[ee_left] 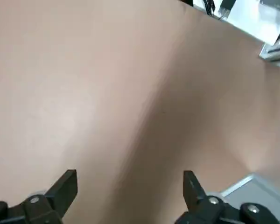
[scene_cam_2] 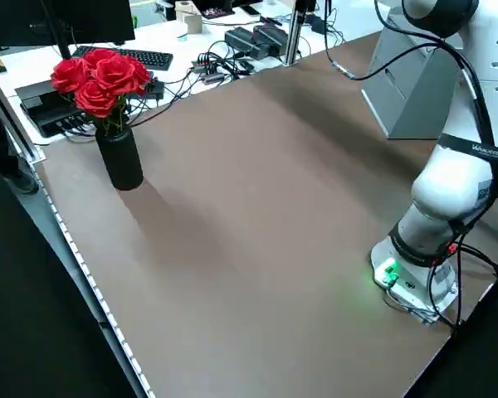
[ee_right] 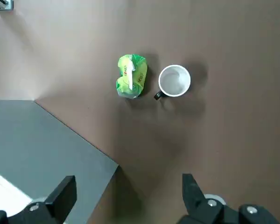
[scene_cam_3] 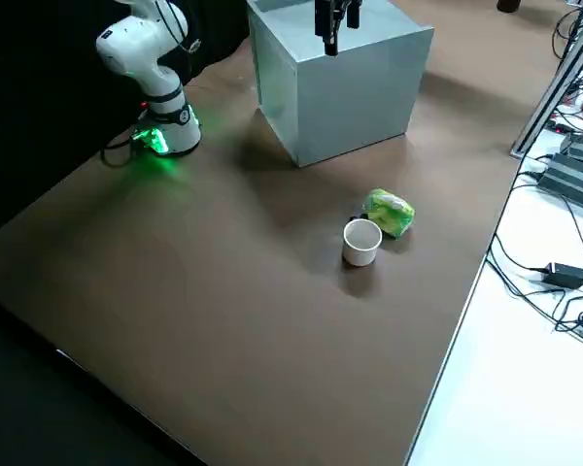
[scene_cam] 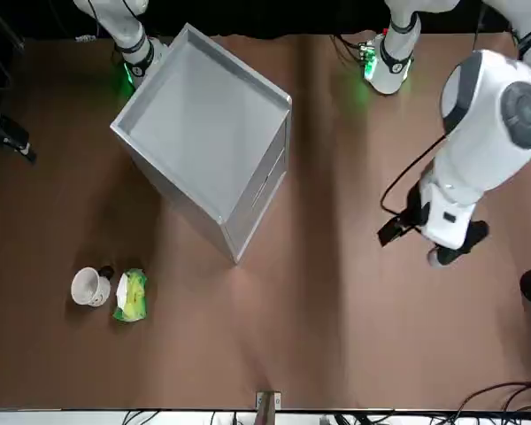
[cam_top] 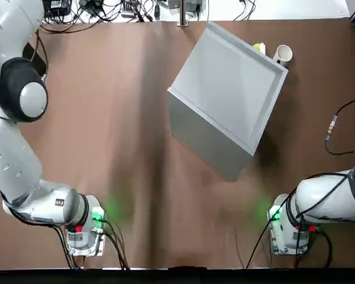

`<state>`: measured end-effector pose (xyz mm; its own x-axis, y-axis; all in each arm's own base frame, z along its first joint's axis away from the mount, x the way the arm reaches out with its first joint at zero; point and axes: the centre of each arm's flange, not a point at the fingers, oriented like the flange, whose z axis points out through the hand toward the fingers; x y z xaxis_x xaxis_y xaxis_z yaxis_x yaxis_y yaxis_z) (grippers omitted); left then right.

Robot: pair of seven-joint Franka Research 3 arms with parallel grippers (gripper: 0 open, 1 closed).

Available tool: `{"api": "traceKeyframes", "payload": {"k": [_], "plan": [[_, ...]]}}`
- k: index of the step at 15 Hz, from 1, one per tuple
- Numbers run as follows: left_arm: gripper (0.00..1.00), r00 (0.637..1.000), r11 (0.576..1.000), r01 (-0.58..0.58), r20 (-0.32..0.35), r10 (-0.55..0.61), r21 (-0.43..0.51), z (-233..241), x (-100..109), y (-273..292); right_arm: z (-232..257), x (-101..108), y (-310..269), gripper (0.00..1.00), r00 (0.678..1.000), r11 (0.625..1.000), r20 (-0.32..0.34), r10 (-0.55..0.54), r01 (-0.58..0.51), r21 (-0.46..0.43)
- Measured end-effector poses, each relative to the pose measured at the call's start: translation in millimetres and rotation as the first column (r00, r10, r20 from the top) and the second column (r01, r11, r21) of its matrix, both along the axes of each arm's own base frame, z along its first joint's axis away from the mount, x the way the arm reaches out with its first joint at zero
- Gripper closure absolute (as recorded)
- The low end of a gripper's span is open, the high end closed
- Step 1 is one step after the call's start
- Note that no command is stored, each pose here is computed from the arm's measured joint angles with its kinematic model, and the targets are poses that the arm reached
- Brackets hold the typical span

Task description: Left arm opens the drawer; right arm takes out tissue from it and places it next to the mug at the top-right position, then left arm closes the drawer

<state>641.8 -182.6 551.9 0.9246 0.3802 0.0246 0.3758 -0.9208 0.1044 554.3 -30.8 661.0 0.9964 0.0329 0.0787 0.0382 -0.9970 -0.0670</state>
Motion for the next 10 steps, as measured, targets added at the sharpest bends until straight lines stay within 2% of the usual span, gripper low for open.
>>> {"api": "traceKeyframes", "payload": {"k": [2, 4, 10], "plan": [[0.00, 0.990, 0.990, 0.138, -0.020, -0.138, 0.032, 26, -11, 43, -1, 0, 0, 0.00, 1.000, 1.000, -0.003, 0.000, 0.000, 0.000], [0.00, 0.975, 0.974, 0.224, -0.016, -0.223, 0.046, 49, -21, 68, -1, 0, 0, 0.00, 1.000, 1.000, -0.004, 0.000, 0.000, 0.000], [0.00, 0.914, 0.911, 0.404, -0.010, -0.405, 0.082, 100, -55, 107, -2, 0, 0, 0.00, 1.000, 1.000, -0.006, 0.000, 0.000, 0.000]]}}
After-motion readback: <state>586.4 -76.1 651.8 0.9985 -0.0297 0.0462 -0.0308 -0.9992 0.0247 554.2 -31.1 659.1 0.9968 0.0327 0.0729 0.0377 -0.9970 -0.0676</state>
